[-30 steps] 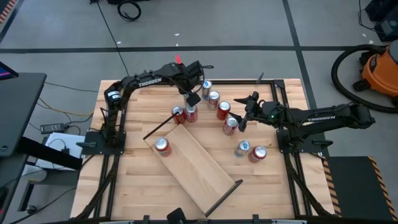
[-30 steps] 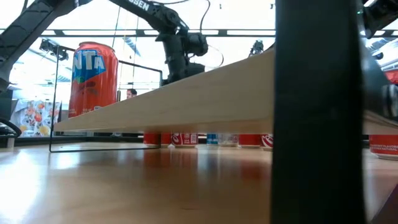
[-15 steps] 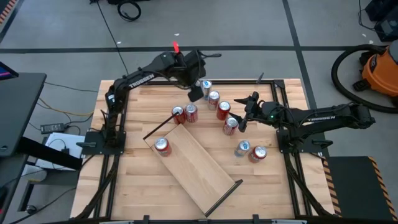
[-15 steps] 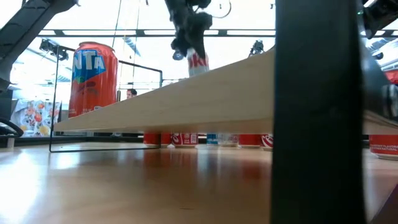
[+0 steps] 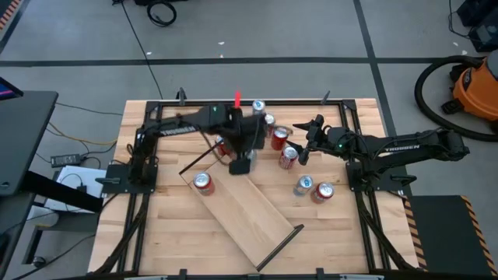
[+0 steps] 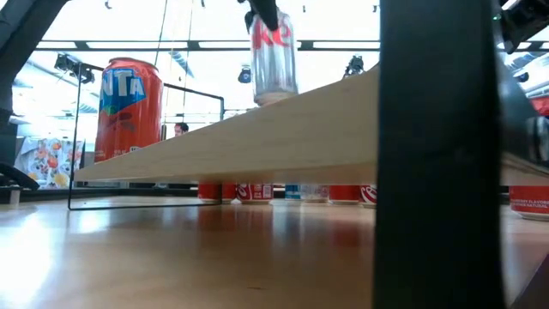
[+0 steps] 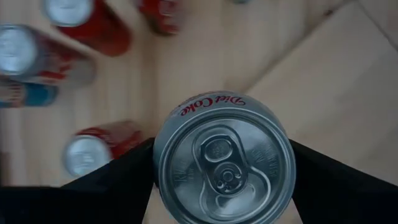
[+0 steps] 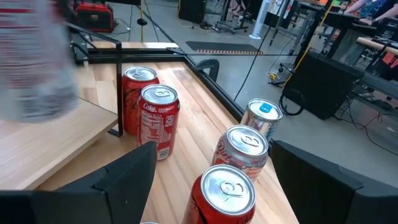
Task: Place canned beverage on shelf
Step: Put the left silver soda can on the shelf, then put the top left red soda can on the shelf
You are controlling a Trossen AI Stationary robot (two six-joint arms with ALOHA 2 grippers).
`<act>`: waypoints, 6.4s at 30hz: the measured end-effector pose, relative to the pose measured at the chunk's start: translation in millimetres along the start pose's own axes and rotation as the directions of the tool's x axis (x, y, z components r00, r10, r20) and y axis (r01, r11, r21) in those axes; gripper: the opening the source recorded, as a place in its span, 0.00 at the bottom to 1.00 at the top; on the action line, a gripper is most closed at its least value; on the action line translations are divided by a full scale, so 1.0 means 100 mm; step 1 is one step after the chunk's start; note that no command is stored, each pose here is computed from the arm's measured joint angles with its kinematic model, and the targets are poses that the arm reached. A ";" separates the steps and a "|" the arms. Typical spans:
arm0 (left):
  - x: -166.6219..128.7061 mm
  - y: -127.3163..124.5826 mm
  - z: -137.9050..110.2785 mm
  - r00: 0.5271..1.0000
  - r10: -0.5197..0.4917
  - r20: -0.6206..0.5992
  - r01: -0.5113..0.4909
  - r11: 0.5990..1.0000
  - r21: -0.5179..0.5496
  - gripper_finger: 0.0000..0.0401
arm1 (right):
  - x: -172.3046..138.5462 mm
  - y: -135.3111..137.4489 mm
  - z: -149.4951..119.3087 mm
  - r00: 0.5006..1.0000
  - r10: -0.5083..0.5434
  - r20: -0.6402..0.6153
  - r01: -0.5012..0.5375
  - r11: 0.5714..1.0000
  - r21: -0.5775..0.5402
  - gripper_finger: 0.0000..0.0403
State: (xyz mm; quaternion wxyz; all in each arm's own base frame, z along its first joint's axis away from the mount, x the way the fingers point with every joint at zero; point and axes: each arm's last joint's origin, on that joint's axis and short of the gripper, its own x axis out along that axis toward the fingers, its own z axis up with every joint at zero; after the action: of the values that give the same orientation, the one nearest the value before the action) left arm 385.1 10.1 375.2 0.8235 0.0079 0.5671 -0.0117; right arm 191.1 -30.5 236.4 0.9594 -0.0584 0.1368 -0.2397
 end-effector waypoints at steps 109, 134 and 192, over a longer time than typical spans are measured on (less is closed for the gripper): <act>0.53 -1.20 -1.36 1.000 -0.009 -0.013 0.008 0.997 -0.082 0.90 | 0.00 0.01 0.01 1.000 0.009 0.015 -0.010 0.999 0.034 0.81; 0.08 -1.14 -1.12 0.981 0.137 0.138 -0.128 0.989 -0.072 0.90 | 0.00 0.01 0.01 1.000 0.009 0.014 -0.010 0.999 0.034 0.81; 0.71 1.22 -0.49 0.958 0.284 0.026 -0.262 0.914 -0.309 0.90 | 0.01 0.01 0.03 1.000 0.000 0.031 0.000 1.000 0.016 0.81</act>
State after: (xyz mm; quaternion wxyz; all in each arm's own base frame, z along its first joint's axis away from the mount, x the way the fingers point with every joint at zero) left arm 368.2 132.4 291.4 0.8280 -0.0393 0.5260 0.1901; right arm 192.7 -30.2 239.1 0.9619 -0.0547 0.1198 -0.2397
